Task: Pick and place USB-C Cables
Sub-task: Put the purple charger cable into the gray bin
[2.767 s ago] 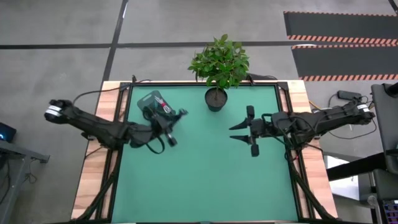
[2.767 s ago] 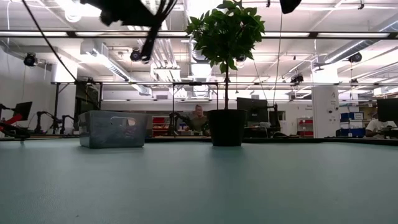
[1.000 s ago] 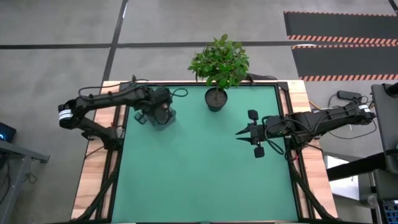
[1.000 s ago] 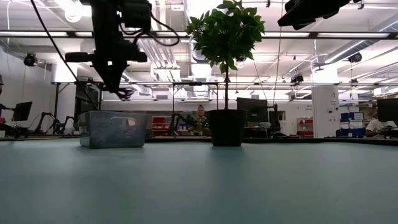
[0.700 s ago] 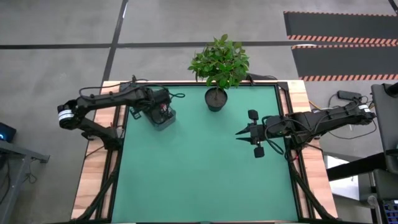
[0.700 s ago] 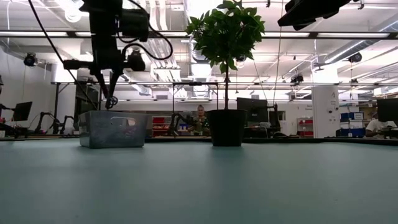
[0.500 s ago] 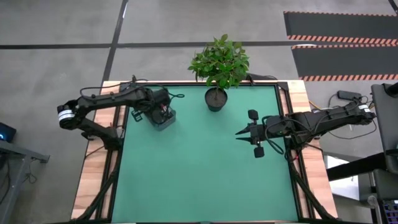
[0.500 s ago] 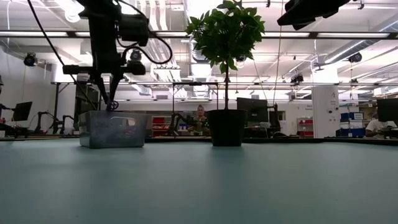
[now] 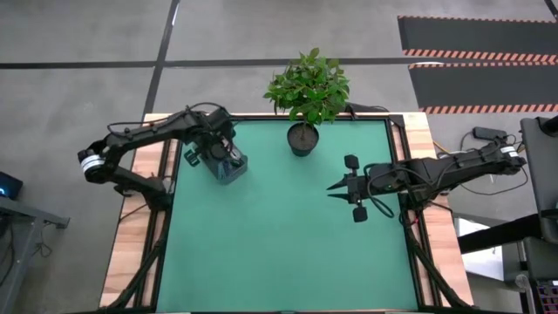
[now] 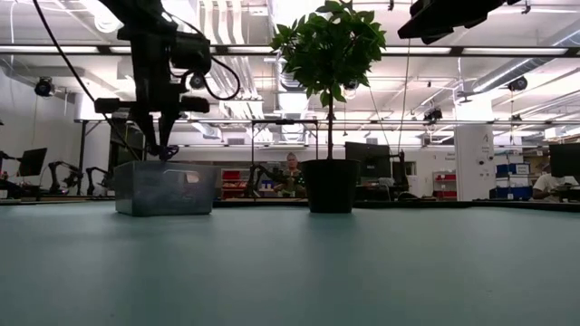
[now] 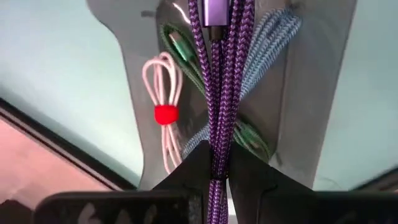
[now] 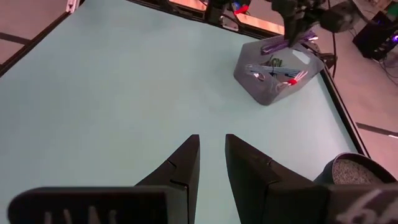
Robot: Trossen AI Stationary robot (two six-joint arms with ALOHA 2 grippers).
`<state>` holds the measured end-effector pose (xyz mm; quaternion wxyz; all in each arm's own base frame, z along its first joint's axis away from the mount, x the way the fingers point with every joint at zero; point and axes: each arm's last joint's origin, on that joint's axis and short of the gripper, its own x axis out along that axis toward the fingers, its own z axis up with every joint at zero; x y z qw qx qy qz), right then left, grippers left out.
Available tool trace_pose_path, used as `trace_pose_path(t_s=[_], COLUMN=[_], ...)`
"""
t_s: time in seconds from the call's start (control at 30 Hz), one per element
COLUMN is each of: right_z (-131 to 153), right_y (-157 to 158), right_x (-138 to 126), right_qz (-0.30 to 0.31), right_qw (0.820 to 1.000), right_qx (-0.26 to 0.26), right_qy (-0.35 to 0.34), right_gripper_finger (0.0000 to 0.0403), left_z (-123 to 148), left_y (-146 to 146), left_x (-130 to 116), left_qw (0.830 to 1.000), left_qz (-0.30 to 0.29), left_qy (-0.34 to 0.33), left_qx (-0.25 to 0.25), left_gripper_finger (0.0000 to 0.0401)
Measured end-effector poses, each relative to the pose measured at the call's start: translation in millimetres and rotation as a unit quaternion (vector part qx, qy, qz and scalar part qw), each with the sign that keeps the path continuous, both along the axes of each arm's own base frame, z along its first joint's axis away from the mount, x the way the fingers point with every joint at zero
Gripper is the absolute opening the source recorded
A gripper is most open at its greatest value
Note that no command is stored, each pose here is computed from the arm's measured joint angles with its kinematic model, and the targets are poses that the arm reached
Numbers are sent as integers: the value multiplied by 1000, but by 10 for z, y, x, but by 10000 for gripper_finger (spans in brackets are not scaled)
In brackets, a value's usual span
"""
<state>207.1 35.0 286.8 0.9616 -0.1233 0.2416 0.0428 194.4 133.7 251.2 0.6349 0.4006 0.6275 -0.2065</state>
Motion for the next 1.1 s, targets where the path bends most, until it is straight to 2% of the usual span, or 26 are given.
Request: trace_pose_path(t_s=[0.23, 0.9, 1.1], right_z=[-37, -24, -24], right_y=[7, 9, 9], right_x=[37, 49, 49], right_qz=[3, 2, 2], right_qw=[1000, 1000, 1000], right_qx=[-8, -6, -6], right_qy=[9, 0, 0], right_gripper_finger=[68, 68, 68], left_z=[-1, -105, -228], left_y=[68, 85, 55], left_x=[-47, -62, -103], left_qw=[995, 994, 994], left_qz=[32, 35, 37], left_qy=[-56, -63, -47], left_qx=[-74, -79, -90], left_gripper_finger=[26, 26, 26])
